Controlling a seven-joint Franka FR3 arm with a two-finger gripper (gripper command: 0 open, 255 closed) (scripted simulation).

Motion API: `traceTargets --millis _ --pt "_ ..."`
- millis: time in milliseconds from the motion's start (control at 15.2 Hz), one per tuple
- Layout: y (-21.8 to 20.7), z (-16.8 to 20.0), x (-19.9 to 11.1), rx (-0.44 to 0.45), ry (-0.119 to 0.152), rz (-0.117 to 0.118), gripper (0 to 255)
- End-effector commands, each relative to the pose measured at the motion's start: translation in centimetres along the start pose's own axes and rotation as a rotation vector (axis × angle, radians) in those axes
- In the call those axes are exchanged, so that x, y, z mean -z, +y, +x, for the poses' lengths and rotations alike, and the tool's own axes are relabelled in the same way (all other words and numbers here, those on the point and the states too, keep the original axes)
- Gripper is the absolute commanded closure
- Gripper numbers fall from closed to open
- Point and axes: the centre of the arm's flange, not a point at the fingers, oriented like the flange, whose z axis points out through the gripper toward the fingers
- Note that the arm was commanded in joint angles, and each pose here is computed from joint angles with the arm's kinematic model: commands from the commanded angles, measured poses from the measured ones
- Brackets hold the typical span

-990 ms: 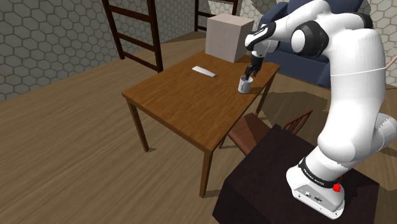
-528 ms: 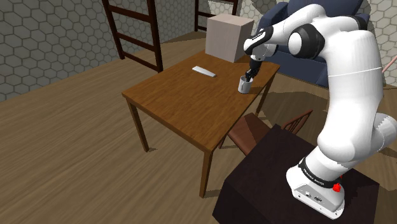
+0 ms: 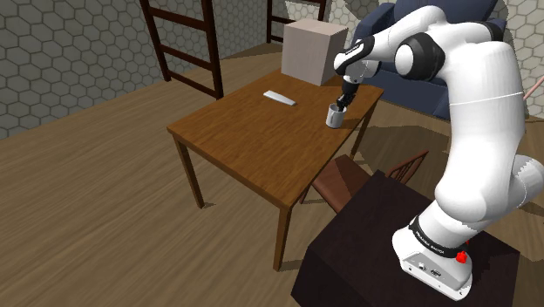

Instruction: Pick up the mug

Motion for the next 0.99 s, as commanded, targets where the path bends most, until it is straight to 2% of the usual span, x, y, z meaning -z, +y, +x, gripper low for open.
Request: traceTargets --millis 0,924 --pt "0.0 0.0 0.5 0.0 -0.001 0.0 255" --pt "-0.6 0.0 7.8 0.0 -0.001 0.0 255"
